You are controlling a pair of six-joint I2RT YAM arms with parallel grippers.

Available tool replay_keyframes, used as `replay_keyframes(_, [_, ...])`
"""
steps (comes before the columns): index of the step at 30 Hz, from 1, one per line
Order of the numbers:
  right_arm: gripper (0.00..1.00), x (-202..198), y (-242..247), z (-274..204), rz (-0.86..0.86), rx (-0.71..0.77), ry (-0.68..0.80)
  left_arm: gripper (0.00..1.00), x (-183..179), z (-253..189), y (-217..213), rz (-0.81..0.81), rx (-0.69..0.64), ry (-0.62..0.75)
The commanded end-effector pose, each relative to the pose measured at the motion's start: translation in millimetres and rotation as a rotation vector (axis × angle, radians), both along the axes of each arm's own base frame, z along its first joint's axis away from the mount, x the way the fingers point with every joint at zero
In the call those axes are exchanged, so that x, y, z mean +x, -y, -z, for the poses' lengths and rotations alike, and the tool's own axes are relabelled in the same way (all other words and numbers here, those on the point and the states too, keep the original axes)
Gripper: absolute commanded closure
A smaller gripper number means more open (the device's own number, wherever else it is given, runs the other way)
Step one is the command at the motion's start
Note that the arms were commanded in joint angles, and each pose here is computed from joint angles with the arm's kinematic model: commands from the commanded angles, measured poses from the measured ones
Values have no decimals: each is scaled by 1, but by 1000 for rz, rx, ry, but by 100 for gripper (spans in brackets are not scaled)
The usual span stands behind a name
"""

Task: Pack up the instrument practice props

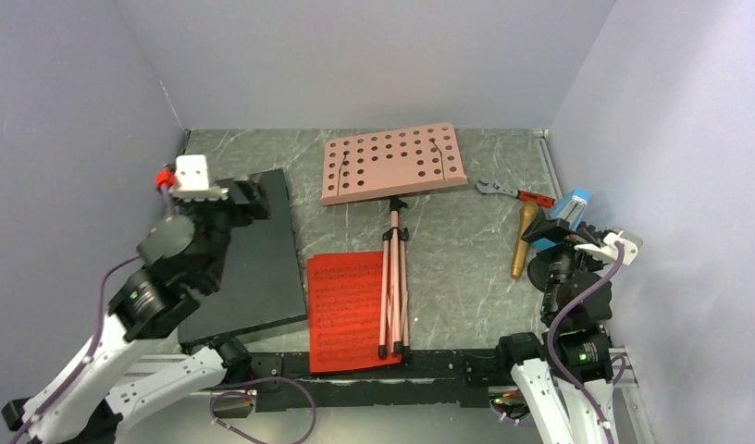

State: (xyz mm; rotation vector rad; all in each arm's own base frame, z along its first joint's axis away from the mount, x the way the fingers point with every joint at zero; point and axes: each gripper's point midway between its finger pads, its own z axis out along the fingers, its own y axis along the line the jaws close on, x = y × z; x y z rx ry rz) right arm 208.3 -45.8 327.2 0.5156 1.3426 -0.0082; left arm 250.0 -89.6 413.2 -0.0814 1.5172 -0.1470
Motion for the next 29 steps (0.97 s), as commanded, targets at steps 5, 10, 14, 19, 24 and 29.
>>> replay_keyframes(5, [0,-9,7,1,24,-89,-56,6,-43,26,-84,-221,117,-57])
replay_keyframes(10, [0,-12,9,-2,32,-115,-74,6,-61,21,-112,-290,29,3])
replay_keyframes(14, [0,-13,9,0,30,-114,-71,6,-62,31,-112,-285,-19,27])
replay_keyframes(19, [0,-14,8,1,25,-111,-76,6,-58,35,-111,-310,-30,21])
replay_keyframes(24, [0,-16,7,-1,15,-121,-68,6,-51,35,-103,-304,-1,6])
replay_keyframes(29, [0,-16,7,0,13,-124,-64,6,-46,43,-97,-304,-5,-15])
